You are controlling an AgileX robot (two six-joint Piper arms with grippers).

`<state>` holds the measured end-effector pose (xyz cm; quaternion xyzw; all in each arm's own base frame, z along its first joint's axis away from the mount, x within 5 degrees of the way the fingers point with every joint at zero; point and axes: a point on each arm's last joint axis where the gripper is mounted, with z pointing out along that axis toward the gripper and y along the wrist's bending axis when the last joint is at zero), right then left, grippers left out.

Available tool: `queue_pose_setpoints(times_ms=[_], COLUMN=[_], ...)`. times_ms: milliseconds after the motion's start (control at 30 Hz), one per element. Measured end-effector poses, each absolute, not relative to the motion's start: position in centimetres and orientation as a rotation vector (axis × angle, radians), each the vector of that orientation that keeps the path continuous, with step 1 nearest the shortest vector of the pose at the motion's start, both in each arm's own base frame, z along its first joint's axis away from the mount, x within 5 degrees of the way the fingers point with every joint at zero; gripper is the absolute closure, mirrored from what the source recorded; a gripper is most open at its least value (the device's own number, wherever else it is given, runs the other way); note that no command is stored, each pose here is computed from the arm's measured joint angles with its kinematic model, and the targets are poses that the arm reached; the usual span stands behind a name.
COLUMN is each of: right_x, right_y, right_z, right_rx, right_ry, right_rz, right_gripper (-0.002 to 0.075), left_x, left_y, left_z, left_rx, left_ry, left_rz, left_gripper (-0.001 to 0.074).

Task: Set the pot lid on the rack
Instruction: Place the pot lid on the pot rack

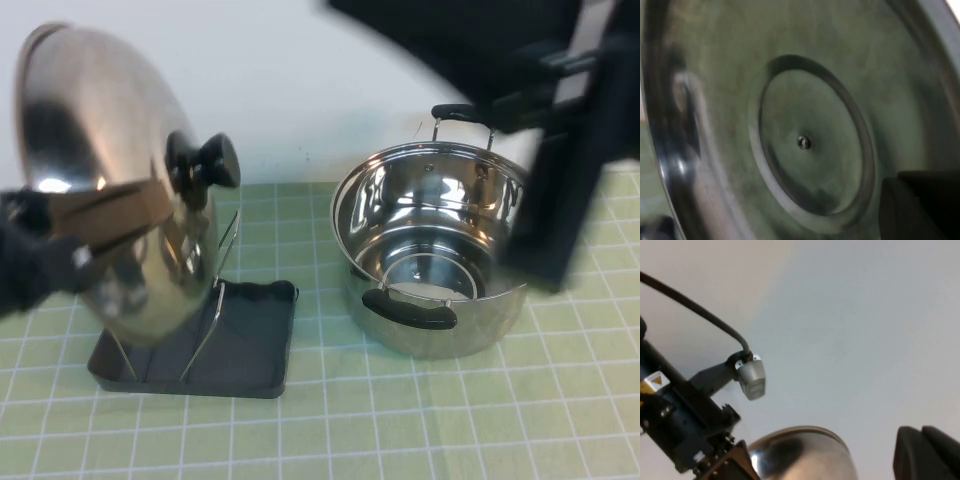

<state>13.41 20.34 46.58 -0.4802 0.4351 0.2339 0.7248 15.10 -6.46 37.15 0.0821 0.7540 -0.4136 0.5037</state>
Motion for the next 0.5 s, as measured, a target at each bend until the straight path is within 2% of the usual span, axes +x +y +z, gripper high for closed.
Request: queue_pose_setpoints(times_ms=[233,500], right_x=[10.7,10.6], right_y=[16.1,14.8], right_z=[48.6,46.2], right_rx=[-0.984,-0.951], right_ry=[0.920,1.000], right_rz=[0.458,0.404], right_gripper=[0.0720,0.0720], left_x=[20.3,21.9], left_y=[-6.7,-6.7], left_z=[35.6,34.1], left_rx=[0.440,0.634], left_ry=[1.860,1.829], left_rz=[-0.854,-0.721], left_gripper=[0.0652,0.0652])
